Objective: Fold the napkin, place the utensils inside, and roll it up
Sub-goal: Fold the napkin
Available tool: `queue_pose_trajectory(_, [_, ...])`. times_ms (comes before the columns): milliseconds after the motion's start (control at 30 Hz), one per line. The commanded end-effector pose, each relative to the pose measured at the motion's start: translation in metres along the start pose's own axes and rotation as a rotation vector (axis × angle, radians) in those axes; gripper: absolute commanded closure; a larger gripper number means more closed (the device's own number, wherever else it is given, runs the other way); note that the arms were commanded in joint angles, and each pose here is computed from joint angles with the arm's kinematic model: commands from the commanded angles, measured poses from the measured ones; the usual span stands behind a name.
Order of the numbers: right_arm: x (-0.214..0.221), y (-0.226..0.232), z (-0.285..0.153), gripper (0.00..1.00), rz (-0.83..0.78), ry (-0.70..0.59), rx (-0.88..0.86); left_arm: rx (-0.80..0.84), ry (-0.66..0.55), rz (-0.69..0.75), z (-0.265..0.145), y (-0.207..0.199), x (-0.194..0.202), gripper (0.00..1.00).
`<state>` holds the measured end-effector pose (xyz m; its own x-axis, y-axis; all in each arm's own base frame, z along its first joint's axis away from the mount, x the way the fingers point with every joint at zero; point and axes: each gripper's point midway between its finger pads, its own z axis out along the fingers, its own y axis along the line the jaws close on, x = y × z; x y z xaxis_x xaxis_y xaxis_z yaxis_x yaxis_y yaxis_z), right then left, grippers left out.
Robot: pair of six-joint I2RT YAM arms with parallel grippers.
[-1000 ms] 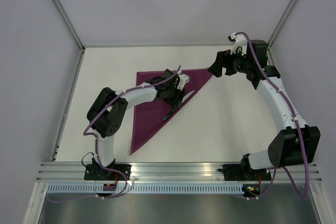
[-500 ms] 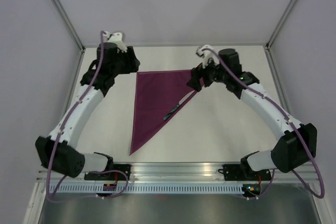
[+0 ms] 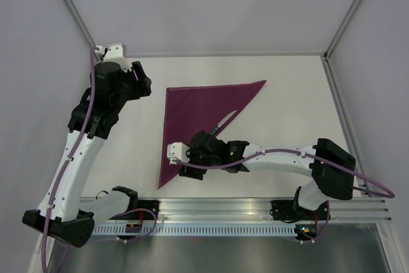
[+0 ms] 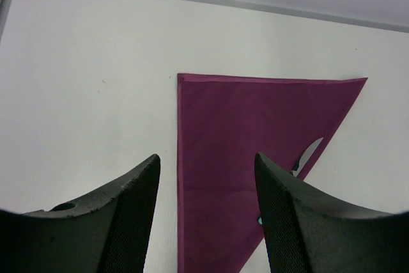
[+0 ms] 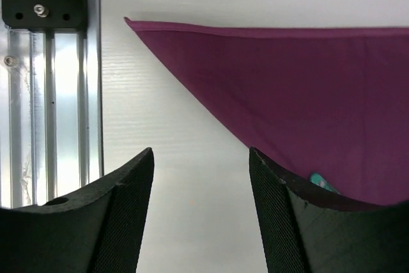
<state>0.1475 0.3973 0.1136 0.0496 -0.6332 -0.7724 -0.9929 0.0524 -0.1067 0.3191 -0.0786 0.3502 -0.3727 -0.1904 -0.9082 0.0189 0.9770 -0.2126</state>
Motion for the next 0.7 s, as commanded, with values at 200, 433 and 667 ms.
queue_pose_trajectory(200, [-0.043, 0.055, 0.056, 0.39, -0.236, -0.096, -0.012, -0.076, 0.005, -0.01, -0.012, 0.018, 0.005, 0.34])
queue_pose_trajectory(433, [-0.055, 0.09, 0.086, 0.43, -0.28, -0.111, -0.056, -0.082, 0.023, 0.0, -0.006, 0.02, 0.01, 0.33])
queue_pose_trajectory(667, [-0.053, 0.108, 0.109, 0.46, -0.338, -0.11, -0.054, -0.086, 0.029, 0.01, -0.006, 0.023, 0.014, 0.34])
